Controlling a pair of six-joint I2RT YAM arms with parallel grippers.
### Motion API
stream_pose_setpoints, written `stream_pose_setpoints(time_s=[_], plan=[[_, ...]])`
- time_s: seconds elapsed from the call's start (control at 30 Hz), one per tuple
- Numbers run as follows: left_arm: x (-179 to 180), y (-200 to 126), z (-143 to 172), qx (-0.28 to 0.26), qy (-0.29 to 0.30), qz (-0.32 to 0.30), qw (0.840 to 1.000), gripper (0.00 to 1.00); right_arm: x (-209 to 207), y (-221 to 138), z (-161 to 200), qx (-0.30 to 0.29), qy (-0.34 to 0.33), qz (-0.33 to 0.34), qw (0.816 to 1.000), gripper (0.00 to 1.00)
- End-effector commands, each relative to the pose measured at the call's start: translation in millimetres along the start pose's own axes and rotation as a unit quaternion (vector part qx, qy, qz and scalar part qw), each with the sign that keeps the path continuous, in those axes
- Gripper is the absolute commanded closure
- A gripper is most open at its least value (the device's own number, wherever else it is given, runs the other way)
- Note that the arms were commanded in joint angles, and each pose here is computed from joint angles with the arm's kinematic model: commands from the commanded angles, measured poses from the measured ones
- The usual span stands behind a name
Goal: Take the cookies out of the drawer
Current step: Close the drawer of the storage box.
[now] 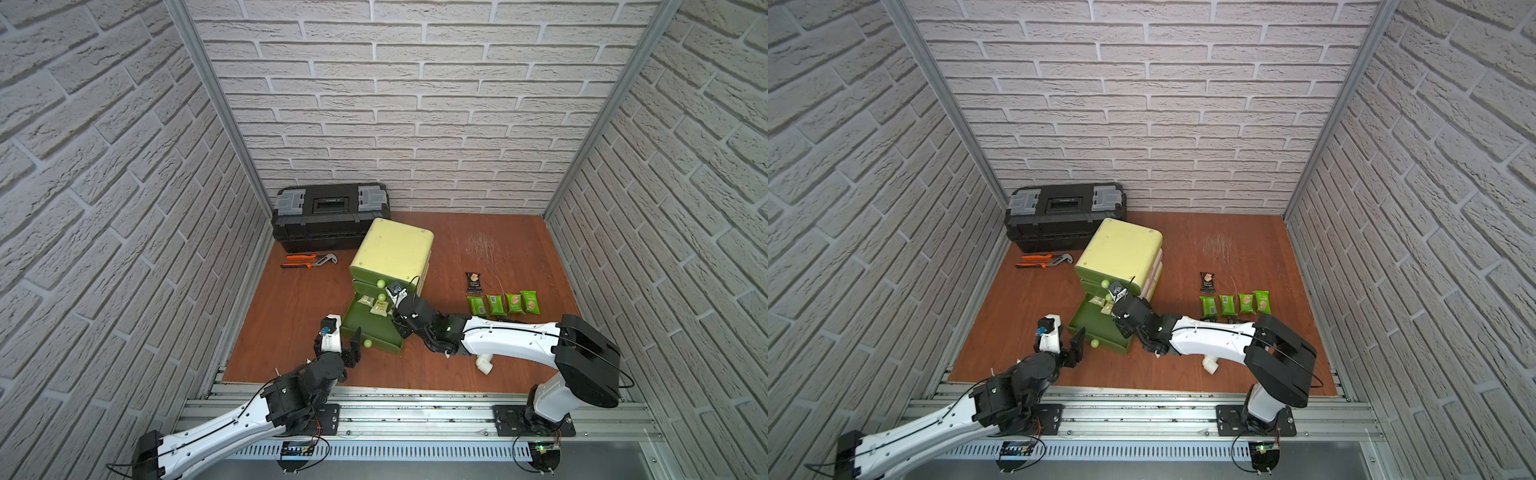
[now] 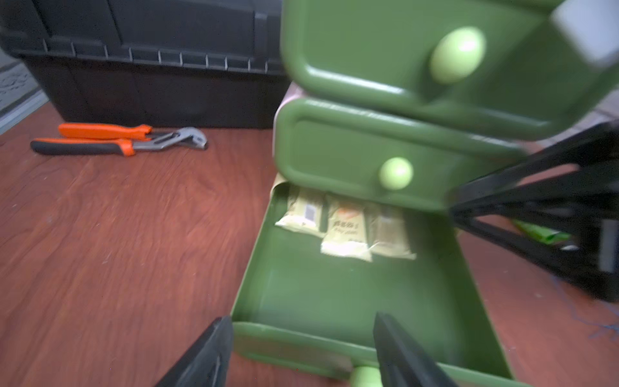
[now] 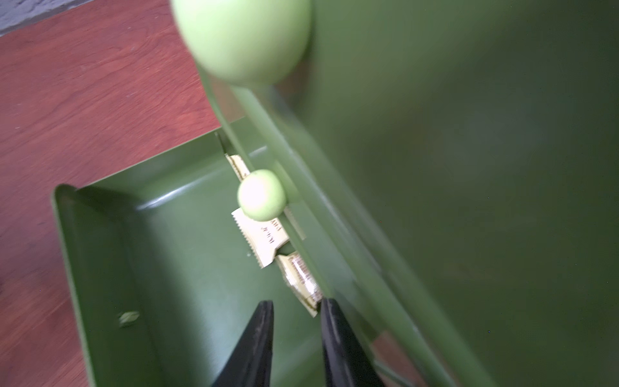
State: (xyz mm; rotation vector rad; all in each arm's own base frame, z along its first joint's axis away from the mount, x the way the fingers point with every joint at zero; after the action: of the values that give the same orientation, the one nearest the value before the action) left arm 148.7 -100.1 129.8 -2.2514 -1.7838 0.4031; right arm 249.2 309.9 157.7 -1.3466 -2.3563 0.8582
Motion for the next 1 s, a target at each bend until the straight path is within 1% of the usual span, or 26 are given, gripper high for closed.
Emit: stream_pose_setpoints(time_s=[0.0,0.07,0.2,0.23,0.3,0.37,0.5,0.6,0.67,0.73,0.77,0.87,0.97], plan=[[-4.4,5.2,-13.7,0.033,-0.029,0.028,0.999,0.28,7.1,-20.5,-23.5,-0.008,-0.015,-0.048,0.999,0.64],[0.7,10.9,-19.6,0.048,-0.051,0.015,0.997,0.28,10.3,-26.2,-25.6,0.006,-0.033,-0.065,0.997,0.6],[8.4,14.9,-34.8,0.058,-0.075,-0.007,0.995,0.27,19.2,-37.6,-25.0,0.043,-0.074,-0.114,0.99,0.58],[11.6,14.9,-38.1,0.061,-0.085,-0.016,0.994,0.26,24.6,-41.4,-24.0,0.055,-0.087,-0.137,0.985,0.56],[15.2,16.2,-42.7,0.069,-0.105,-0.013,0.992,0.25,34.1,-48.1,-20.0,0.083,-0.114,-0.177,0.974,0.52],[21.2,19.6,-44.0,0.089,-0.139,-0.01,0.986,0.25,42.6,-53.1,-15.6,0.113,-0.144,-0.203,0.962,0.49],[35.2,28.3,-45.4,0.116,-0.207,-0.012,0.971,0.25,50.9,-49.8,-10.1,0.147,-0.178,-0.217,0.948,0.46],[51.8,35.4,-39.9,0.134,-0.273,-0.024,0.952,0.24,60.6,-42.4,-5.1,0.174,-0.19,-0.238,0.937,0.45],[61.1,38.9,-35.5,0.146,-0.303,-0.034,0.941,0.23,70.2,-35.8,-1.4,0.19,-0.205,-0.242,0.929,0.45],[64.6,40.6,-34.7,0.149,-0.313,-0.037,0.937,0.23,75.2,-28.4,2.0,0.201,-0.216,-0.235,0.926,0.45],[65.5,43.9,-30.4,0.16,-0.316,-0.041,0.934,0.23,76.7,-24.2,2.8,0.205,-0.219,-0.23,0.926,0.45],[67.7,44.6,-29.3,0.157,-0.323,-0.049,0.932,0.23,76.4,-13.3,4.4,0.212,-0.223,-0.207,0.928,0.46],[74.6,40.5,-20.0,0.157,-0.337,-0.086,0.924,0.23,73.7,-8.1,3.9,0.211,-0.226,-0.185,0.933,0.48]])
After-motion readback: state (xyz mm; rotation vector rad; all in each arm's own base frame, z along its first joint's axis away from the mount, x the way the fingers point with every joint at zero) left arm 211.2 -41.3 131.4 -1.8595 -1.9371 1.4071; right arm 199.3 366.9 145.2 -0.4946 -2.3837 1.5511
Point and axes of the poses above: each gripper's point midway between its finger pads, its own y axis out along the fingers, its own x axis along the line the jaws close on, z = x × y, the point moved 6 cm from there along -y, back along the fingers, and after that the axes turned 5 degrees about y, right-handed, at the moved point
